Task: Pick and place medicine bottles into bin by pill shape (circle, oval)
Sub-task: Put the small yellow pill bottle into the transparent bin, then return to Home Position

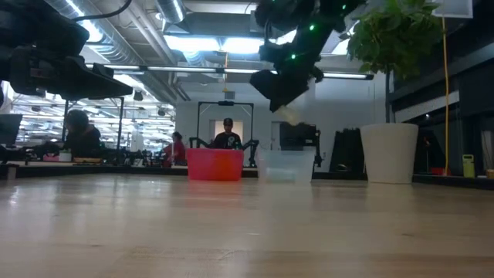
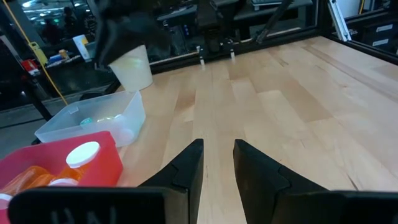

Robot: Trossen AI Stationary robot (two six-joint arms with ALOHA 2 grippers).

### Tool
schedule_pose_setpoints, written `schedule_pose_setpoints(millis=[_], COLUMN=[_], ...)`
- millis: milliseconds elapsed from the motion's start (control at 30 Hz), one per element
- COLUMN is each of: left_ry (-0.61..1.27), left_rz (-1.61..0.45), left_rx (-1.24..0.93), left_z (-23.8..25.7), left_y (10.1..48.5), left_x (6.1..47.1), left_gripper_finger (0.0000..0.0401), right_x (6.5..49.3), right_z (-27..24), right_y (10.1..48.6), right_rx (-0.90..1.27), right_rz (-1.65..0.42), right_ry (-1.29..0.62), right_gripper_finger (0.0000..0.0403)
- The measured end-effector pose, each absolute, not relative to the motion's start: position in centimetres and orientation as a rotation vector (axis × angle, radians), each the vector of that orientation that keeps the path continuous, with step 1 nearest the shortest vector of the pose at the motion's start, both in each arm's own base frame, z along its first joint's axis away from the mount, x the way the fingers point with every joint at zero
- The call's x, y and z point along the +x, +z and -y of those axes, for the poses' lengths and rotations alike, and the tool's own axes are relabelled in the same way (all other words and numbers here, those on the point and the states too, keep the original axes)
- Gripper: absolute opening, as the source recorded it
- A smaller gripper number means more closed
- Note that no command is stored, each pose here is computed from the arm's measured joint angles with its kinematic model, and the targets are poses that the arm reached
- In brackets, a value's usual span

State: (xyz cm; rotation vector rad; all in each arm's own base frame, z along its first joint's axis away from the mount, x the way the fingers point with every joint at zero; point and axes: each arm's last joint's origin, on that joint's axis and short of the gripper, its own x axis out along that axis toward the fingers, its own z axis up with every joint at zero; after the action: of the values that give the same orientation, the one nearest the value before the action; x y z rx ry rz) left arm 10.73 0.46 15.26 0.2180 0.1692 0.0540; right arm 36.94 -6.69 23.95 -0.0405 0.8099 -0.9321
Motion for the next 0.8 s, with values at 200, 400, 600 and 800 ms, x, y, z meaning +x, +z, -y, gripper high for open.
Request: schedule_pose_setpoints(millis=[200,400,600,800], left_ry=[0.054,0.052,0.052,0.053], left_rz=[-0.169,-0.17,-0.17,-0.17], left_rx=[0.22,0.242,0.248,0.246], left_z=[-0.5,-0.5,-0.5,-0.5], left_y=[15.3,15.3,15.3,15.3], left_x=[10.7,10.7,10.7,10.7], left_gripper_finger=[0.0082,0.0082,0.0082,0.0082], right_x=[36.3,36.2,36.0,36.1], right_z=[11.2,13.0,13.4,10.8], right_y=[24.0,24.3,24.3,25.9], right_rx=[0.075,0.119,0.113,0.112], right_rz=[-0.805,-0.757,-0.769,-0.758], right_ry=[-0.93,-0.941,-0.93,-0.785], right_gripper_finger=[0.0117,0.0162,0.0193,0.0197])
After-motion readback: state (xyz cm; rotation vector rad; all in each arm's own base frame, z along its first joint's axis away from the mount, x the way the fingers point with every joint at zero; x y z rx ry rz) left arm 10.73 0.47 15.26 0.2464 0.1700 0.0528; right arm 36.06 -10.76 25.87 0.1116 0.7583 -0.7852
